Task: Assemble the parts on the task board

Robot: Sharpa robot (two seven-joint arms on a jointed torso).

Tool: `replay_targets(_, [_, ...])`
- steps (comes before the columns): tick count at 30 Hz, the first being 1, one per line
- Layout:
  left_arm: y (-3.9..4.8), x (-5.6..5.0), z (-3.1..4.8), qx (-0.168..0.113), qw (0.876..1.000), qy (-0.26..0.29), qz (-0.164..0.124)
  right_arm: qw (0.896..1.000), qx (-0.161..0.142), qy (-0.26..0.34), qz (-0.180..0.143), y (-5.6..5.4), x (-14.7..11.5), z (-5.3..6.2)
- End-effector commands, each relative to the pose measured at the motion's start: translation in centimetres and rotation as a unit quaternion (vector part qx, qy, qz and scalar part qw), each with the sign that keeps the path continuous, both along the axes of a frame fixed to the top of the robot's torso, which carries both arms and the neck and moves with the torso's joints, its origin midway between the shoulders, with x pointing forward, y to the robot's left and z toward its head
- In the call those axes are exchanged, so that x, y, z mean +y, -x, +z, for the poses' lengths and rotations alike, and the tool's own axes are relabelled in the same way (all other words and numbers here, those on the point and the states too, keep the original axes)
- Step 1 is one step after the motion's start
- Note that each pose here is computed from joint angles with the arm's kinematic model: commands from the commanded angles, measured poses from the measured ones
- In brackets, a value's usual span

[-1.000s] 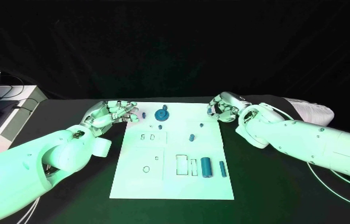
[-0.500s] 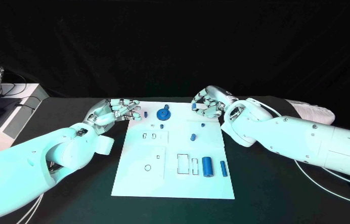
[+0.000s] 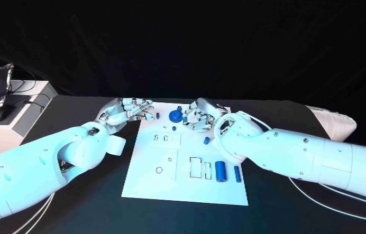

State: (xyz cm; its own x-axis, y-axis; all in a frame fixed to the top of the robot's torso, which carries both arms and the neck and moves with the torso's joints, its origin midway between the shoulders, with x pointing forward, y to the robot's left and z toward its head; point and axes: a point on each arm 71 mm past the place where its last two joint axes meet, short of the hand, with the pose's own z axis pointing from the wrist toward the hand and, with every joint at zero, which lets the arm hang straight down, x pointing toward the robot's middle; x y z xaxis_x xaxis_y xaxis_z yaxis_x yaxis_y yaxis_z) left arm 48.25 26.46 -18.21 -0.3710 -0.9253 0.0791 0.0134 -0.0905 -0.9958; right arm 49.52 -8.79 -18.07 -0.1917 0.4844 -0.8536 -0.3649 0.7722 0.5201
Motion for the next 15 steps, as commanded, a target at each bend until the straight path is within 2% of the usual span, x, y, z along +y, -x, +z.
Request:
replay_targets(1, [0.06, -0.3, 0.19, -0.008, 1.0, 0.003, -0.006, 0.999, 0.009, 0.013, -0.028, 0.3, 0.4, -0.9])
replay_targets(6, [0.08, -0.3, 0.2, -0.008, 1.0, 0.003, -0.006, 0.999, 0.016, 0.02, -0.02, 1.1, 2.0, -1.9])
replay_targets(15, [0.06, -0.4, 0.17, -0.007, 1.0, 0.003, -0.007, 0.999, 0.01, 0.036, -0.014, 1.7, 3.3, -3.0])
